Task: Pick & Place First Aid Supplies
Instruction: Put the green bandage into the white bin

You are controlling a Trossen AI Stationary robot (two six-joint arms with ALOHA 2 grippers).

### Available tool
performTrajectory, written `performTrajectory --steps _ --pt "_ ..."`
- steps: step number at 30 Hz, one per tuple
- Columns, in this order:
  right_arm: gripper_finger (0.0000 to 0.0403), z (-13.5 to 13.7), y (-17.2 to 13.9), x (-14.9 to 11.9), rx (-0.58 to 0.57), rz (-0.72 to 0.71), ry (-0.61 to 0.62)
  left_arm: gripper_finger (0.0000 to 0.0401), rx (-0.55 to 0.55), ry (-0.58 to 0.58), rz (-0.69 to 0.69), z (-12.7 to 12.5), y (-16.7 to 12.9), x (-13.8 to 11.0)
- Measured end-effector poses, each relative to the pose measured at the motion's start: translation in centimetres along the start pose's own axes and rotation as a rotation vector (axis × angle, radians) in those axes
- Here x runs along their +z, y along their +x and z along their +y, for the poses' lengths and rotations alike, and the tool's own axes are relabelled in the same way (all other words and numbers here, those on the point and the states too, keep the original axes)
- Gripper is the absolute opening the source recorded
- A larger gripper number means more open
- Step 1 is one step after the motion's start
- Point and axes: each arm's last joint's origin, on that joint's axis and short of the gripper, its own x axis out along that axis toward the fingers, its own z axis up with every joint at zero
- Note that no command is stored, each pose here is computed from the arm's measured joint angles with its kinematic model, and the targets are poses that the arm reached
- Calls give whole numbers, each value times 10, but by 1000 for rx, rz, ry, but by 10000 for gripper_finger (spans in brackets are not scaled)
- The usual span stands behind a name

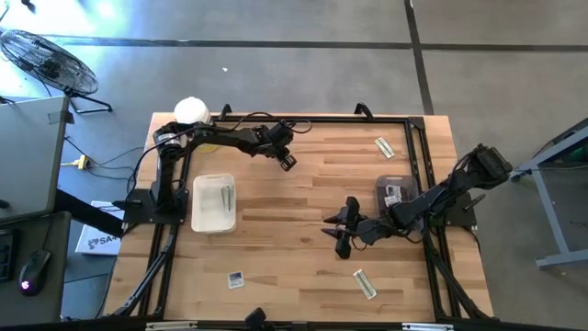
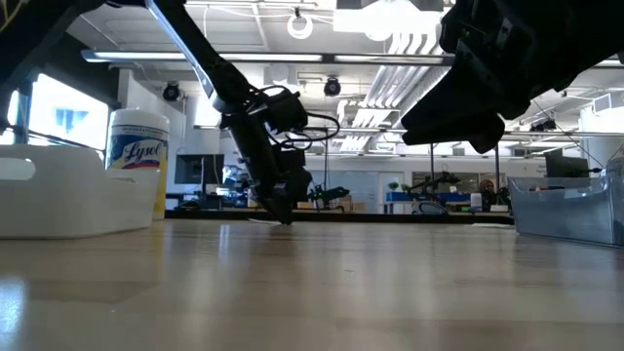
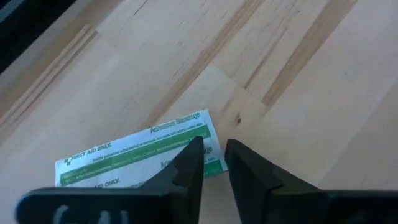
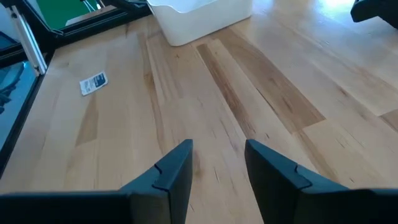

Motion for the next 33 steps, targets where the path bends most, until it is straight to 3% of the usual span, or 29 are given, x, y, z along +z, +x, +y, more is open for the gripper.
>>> performTrajectory --steps 6,15,21,26,33 --pt "140 0 0 0 2 2 0 8 -8 -5 3 0 1 0" --pt "140 0 0 0 1 7 -2 5 -74 31 27 -1 -13 1" --pt "140 0 -2 -5 -14 35 17 1 -140 206 54 -20 -64 0" --pt "140 6 -6 -8 -17 14 20 1 -203 405 43 -52 -113 -10" --pt "140 12 -11 -11 -51 -29 5 1 -236 664 106 -88 -186 -48"
